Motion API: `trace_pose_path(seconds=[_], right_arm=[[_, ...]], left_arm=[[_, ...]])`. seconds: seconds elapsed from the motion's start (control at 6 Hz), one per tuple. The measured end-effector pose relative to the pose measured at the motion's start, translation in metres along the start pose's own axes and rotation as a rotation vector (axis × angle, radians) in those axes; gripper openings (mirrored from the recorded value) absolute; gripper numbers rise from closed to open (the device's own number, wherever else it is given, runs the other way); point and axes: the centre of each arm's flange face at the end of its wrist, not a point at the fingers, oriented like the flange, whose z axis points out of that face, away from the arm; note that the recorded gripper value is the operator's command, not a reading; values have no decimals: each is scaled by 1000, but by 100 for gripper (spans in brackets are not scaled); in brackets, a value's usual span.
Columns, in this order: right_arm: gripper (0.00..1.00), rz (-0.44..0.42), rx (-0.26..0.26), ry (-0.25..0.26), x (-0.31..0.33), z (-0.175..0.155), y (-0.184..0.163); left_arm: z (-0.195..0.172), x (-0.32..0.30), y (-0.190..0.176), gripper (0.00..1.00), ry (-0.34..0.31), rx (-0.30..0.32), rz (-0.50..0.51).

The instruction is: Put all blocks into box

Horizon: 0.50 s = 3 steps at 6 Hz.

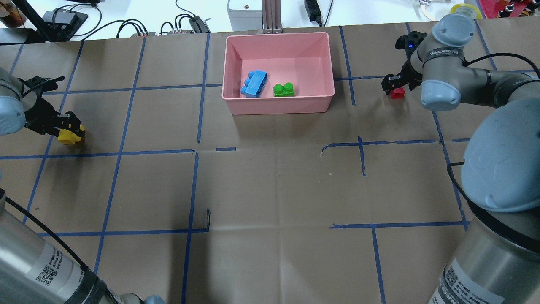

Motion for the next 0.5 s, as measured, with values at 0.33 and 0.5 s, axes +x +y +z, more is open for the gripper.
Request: trace_pose_path(seconds=[0.33, 0.5], right_arm=[[5, -5, -6, -1, 0, -4, 0], [4, -6, -22, -5, 1, -11, 1]], left_arm=[[-1, 0, -1, 20, 0, 1, 1], [-5, 0, -2, 20, -2, 3, 2]])
